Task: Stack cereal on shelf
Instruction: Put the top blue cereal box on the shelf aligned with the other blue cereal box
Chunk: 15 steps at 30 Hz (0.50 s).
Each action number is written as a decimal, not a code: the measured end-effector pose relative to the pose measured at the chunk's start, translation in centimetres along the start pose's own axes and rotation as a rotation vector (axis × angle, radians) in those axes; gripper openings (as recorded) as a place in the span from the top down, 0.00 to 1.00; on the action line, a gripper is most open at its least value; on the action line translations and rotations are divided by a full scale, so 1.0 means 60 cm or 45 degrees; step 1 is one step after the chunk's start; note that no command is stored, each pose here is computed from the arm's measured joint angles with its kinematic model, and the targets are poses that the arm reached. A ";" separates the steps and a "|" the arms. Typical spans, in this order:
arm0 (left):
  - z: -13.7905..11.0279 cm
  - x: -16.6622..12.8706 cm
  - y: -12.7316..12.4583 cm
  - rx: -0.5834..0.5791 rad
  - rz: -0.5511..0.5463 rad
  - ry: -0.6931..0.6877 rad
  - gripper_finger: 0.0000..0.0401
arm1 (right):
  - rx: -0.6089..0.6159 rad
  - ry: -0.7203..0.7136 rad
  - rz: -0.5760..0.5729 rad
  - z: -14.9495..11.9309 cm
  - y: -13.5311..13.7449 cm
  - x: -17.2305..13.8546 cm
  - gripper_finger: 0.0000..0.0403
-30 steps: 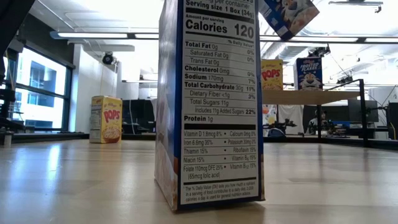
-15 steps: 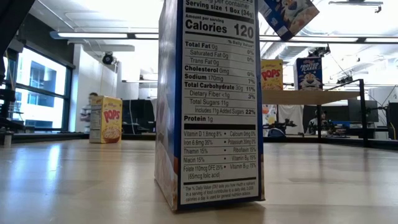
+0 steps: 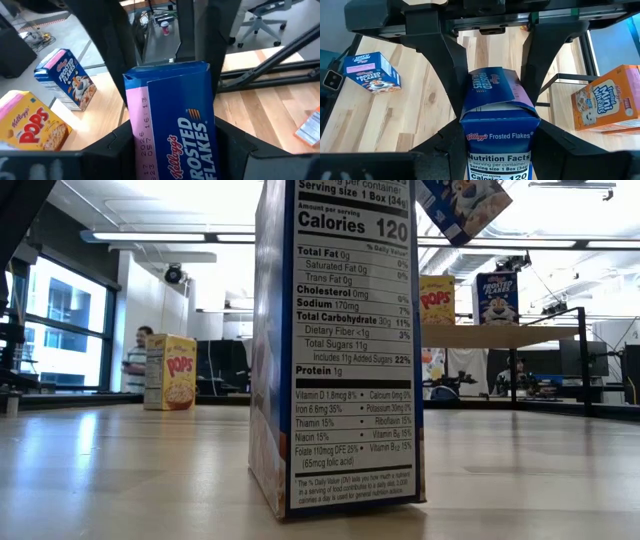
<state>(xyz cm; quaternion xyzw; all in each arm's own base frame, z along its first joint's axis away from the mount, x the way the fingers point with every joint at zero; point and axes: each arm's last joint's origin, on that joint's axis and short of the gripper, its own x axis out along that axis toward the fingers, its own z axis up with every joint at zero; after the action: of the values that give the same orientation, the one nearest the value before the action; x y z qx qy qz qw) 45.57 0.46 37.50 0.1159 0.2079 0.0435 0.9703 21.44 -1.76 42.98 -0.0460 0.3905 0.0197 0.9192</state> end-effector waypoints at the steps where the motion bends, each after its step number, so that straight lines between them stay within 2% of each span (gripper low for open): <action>1: 0.000 0.000 0.000 0.011 -0.011 -0.001 0.53 | 0.000 0.001 0.002 0.000 0.000 0.000 0.60; 5: 0.005 0.000 0.000 -0.078 0.002 -0.036 0.47 | 0.000 0.001 0.003 -0.001 0.000 -0.001 0.60; 9: 0.007 0.000 0.004 -0.097 0.083 -0.046 0.46 | -0.001 -0.012 -0.015 0.001 -0.001 -0.002 0.60; 15: 0.010 -0.007 0.006 -0.074 0.089 -0.046 0.46 | 0.003 -0.018 -0.040 0.000 -0.001 -0.007 0.60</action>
<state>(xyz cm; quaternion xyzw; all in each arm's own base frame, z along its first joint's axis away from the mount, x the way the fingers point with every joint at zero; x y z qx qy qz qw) 45.42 0.60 38.29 0.0958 0.1846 0.0814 0.9747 21.15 -1.82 43.28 -0.0509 0.3831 0.0049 0.9223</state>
